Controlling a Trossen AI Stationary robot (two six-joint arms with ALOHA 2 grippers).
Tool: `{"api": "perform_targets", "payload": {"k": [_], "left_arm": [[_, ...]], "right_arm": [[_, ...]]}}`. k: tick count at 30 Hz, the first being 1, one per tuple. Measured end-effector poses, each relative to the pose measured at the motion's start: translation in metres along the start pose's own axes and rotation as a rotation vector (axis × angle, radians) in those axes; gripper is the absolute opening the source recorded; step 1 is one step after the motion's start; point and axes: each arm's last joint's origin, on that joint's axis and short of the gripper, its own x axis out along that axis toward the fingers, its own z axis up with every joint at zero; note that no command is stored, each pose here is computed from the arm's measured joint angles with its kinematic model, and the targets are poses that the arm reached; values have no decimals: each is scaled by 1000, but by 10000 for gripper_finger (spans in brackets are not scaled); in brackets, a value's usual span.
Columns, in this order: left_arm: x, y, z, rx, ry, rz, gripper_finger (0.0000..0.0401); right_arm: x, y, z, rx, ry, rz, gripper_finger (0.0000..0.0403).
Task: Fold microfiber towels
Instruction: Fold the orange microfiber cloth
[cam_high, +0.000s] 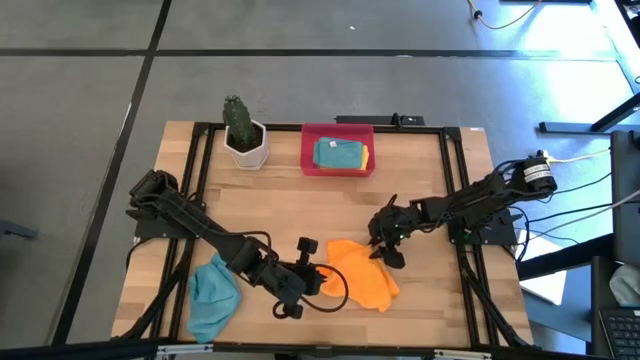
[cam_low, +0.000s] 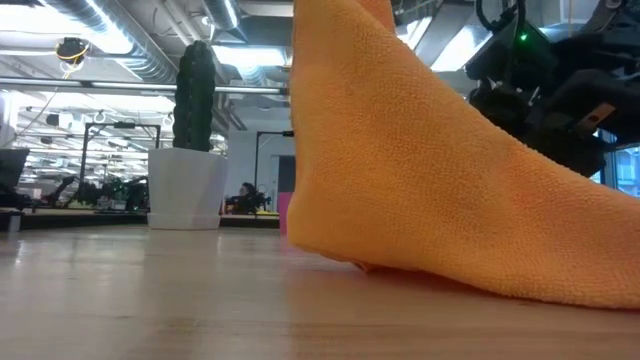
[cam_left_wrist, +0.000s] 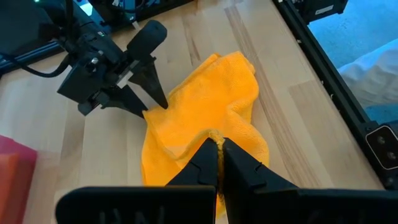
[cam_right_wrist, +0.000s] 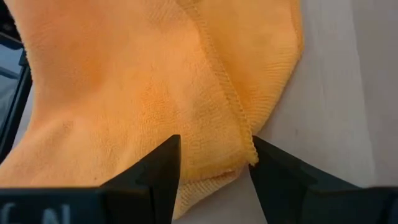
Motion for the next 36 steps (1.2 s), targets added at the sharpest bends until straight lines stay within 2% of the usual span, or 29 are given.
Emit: {"api": "perform_targets", "payload": {"k": [9, 20, 26, 31, 36], "left_arm": [[0, 0, 0, 0, 0, 0, 0], [0, 0, 0, -6, 0, 0, 0], [0, 0, 0, -22, 1, 0, 0], [0, 0, 0, -21, 1, 0, 0], [0, 0, 0, -21, 1, 0, 0]], "right_arm": [[2, 8, -3, -50, 15, 23, 164], [2, 20, 14, -126, -14, 38, 100], [0, 25, 26, -144, 43, 20, 74], [-1, 30, 30, -169, 87, -49, 40], [-1, 37, 32, -206, 98, -46, 9]]}}
